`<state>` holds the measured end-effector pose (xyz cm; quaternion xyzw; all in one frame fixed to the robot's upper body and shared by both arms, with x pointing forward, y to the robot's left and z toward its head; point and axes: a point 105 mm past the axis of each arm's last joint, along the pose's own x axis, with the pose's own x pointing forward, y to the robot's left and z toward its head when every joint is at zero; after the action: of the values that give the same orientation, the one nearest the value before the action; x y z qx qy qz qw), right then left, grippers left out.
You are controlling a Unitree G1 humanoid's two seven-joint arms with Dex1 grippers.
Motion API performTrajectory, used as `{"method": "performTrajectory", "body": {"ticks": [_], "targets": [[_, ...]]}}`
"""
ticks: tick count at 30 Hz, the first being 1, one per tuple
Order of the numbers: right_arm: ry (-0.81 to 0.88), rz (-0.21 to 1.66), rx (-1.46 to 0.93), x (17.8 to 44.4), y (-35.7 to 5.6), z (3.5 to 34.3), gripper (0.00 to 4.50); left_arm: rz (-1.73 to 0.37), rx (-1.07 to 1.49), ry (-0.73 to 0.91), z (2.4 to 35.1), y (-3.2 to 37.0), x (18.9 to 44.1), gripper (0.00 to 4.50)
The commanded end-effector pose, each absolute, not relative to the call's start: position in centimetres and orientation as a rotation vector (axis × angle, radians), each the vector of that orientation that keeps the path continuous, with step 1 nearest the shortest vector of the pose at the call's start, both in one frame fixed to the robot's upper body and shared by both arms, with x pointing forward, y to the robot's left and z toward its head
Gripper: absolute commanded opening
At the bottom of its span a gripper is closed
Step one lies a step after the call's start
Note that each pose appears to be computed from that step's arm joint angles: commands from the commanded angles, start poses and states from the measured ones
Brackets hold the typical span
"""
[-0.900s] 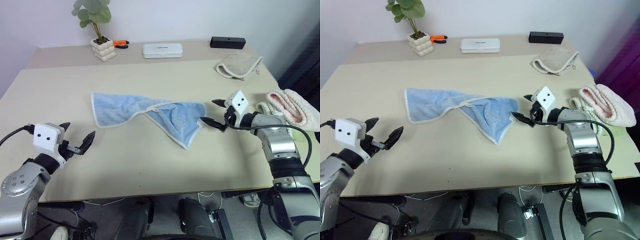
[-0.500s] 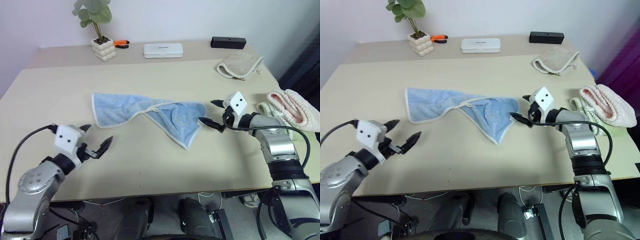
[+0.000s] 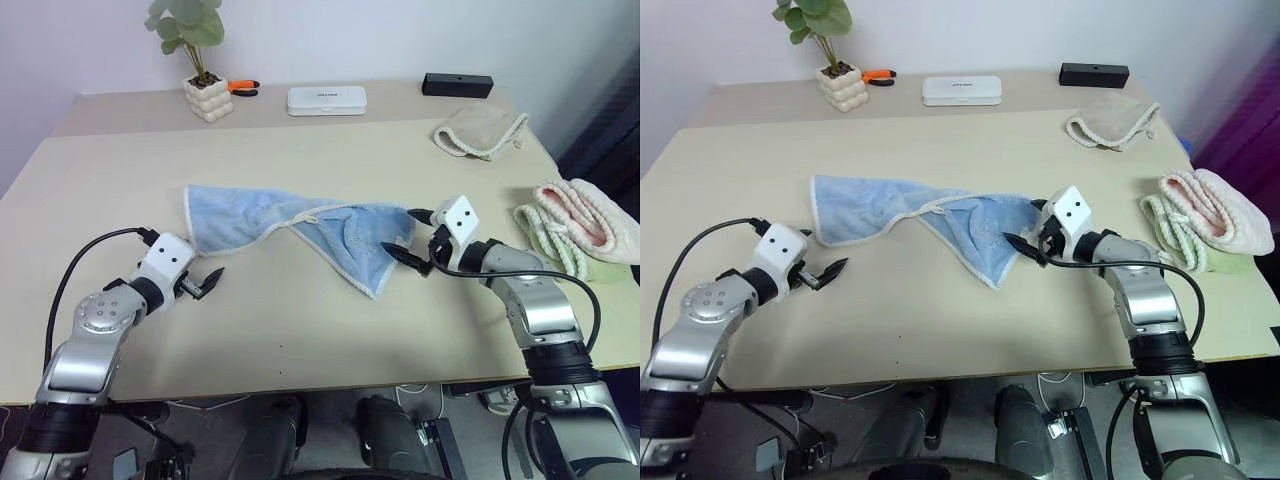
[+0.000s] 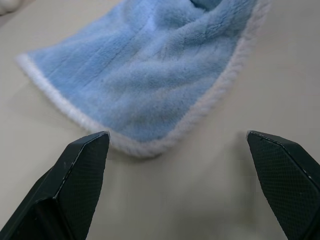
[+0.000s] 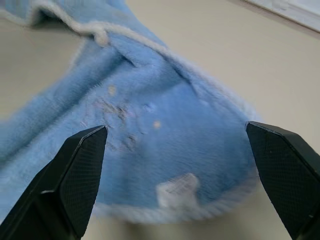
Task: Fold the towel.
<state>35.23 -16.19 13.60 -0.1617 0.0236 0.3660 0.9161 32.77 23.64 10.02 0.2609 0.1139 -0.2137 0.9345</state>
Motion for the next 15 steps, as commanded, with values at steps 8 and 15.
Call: {"method": "performTrajectory", "body": {"ticks": [8, 15], "targets": [[-0.027, 0.712, -0.329, 35.1, -15.9, 16.0, 4.5, -0.495, 0.585, 0.263, 8.9, 24.1, 36.0, 3.17], [-0.029, 0.696, -0.342, 35.4, -16.4, 16.4, 4.5, -0.46, 0.608, 0.234, 9.2, 25.0, 36.1, 0.02]]}}
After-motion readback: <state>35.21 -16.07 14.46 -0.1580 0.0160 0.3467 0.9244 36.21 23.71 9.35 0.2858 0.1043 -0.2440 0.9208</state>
